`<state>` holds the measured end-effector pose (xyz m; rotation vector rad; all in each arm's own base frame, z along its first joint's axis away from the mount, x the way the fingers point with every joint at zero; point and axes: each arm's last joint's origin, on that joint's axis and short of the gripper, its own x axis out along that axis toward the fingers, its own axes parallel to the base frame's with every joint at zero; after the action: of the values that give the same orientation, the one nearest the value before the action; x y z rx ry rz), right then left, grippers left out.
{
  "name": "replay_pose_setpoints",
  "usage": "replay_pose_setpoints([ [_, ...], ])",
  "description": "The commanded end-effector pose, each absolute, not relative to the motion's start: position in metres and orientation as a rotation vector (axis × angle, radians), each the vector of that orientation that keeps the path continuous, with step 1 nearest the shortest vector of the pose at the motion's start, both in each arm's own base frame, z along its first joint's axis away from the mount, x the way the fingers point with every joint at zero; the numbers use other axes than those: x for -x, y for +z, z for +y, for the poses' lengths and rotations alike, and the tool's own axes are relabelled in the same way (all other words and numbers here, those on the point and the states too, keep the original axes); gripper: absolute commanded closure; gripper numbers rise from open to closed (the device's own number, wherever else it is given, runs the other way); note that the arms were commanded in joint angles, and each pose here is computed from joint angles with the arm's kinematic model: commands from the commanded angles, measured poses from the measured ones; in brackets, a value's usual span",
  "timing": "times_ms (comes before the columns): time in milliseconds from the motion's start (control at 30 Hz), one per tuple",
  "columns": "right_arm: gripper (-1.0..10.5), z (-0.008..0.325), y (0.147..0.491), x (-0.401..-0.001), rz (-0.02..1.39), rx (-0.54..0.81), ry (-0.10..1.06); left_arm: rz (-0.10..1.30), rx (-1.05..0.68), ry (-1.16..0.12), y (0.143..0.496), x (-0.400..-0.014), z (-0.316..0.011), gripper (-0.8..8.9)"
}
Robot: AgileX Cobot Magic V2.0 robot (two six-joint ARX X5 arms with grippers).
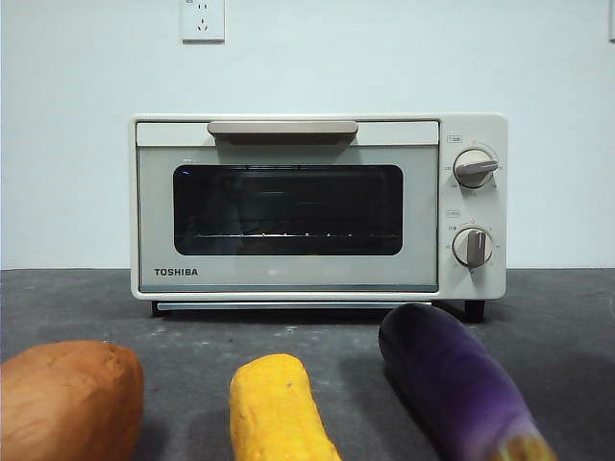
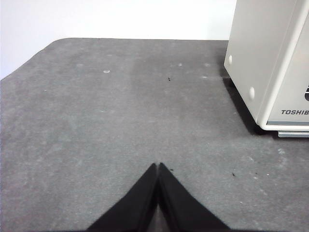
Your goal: Take the eggplant from the table,put the eggplant in the oven
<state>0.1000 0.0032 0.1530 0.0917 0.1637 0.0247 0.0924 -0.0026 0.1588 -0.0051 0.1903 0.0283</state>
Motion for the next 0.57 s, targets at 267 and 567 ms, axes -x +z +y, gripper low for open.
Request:
replay_pose_setpoints([
  [267, 9.4, 0.005, 0.162, -0.101, 0.071, -0.249, 0.066, 0.131, 0.395, -0.007, 0.163, -0.094, -0.004, 8.06],
  [567, 9.4, 0.008, 0.179, -0.099, -0.009, -0.453, 0.207, 0.109, 0.467, -0.127, 0.175, -0.092, -0.008, 8.06],
])
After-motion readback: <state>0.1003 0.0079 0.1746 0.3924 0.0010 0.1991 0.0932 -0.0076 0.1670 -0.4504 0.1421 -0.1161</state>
